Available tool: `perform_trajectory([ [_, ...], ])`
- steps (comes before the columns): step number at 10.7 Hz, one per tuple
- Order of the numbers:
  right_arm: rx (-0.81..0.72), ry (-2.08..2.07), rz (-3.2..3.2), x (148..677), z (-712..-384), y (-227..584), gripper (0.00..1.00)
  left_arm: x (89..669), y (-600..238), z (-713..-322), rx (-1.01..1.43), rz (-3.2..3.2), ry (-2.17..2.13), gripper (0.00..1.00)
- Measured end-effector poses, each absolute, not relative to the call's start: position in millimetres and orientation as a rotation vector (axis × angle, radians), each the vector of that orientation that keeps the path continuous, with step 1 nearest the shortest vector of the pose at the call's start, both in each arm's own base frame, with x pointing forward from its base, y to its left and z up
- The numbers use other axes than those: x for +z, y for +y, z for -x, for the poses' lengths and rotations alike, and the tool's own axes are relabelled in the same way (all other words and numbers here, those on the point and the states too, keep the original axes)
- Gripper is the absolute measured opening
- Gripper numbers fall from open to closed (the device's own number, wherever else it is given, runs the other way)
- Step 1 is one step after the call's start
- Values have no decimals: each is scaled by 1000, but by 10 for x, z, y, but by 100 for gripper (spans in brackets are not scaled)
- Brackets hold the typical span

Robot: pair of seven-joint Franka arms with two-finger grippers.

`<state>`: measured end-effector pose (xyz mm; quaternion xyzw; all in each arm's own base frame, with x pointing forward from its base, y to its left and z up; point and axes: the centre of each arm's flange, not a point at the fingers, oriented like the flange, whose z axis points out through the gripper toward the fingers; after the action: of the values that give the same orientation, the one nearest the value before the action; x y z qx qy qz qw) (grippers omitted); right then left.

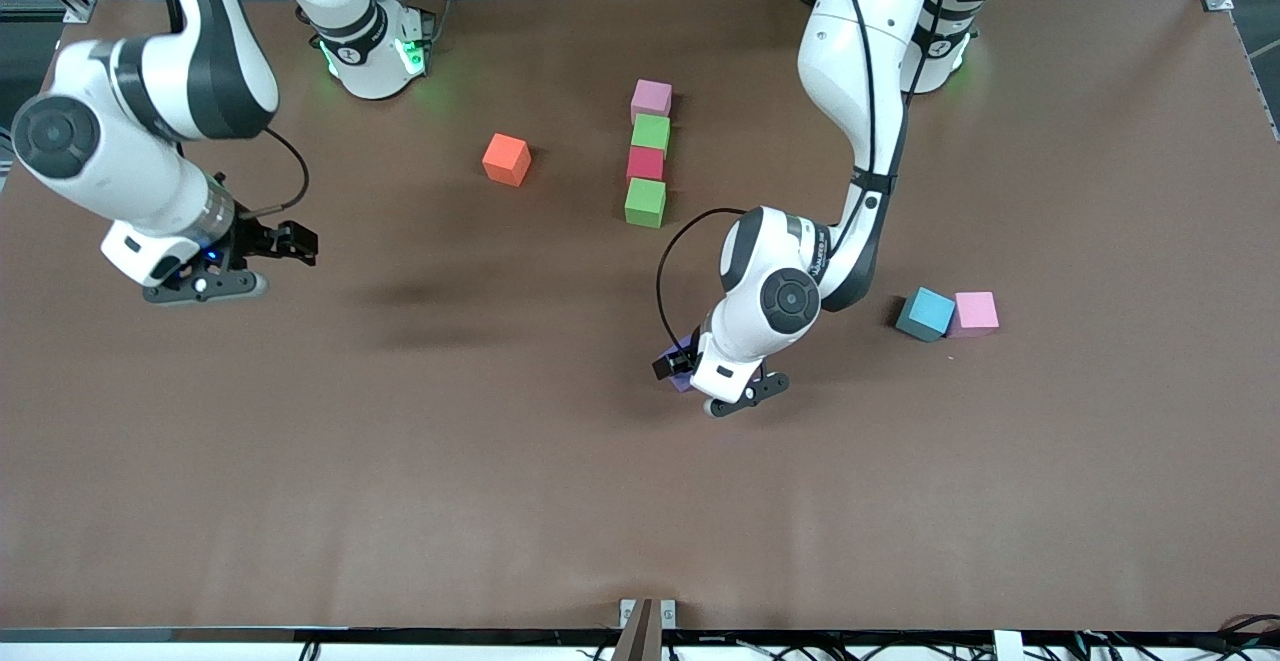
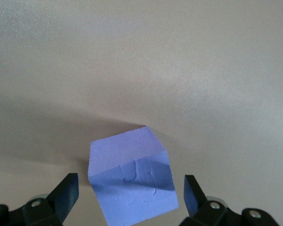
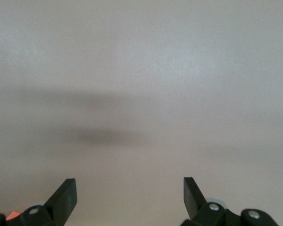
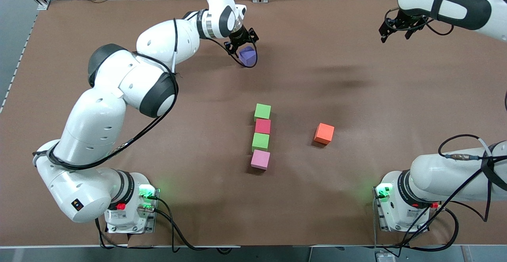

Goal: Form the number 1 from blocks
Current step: 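Carry the purple cube toward the column while the right gripper returns to rest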

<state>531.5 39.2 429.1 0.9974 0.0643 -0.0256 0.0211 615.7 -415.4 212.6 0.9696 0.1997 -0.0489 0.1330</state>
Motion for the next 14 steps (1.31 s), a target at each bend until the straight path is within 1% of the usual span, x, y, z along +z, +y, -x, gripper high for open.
perform_trajectory([
  [4,18,229,-3087,5071,-5450,544,100,2042,-4168,-6158,-164,-2779,616,96],
  [6,5,223,-3086,5541,-5456,536,100,2000,-4189,-6154,-158,-2784,613,95],
  [8,1,223,-3086,5852,-5436,503,100,1964,-4189,-6158,-156,-2787,614,85],
  [9,-15,223,-3086,5922,-5417,496,100,1967,-4184,-6164,-153,-2788,615,71],
  [10,-30,226,-3087,5967,-5401,501,100,1980,-4186,-6171,-149,-2787,613,67],
  [11,-37,231,-3088,6023,-5386,515,100,1983,-4200,-6163,-148,-2788,610,67],
  [13,-9,249,-3091,6228,-5366,580,100,2015,-4349,-6075,-146,-2795,575,61],
  [14,10,252,-3099,6321,-5361,589,100,2064,-4468,-5992,-157,-2800,545,61],
])
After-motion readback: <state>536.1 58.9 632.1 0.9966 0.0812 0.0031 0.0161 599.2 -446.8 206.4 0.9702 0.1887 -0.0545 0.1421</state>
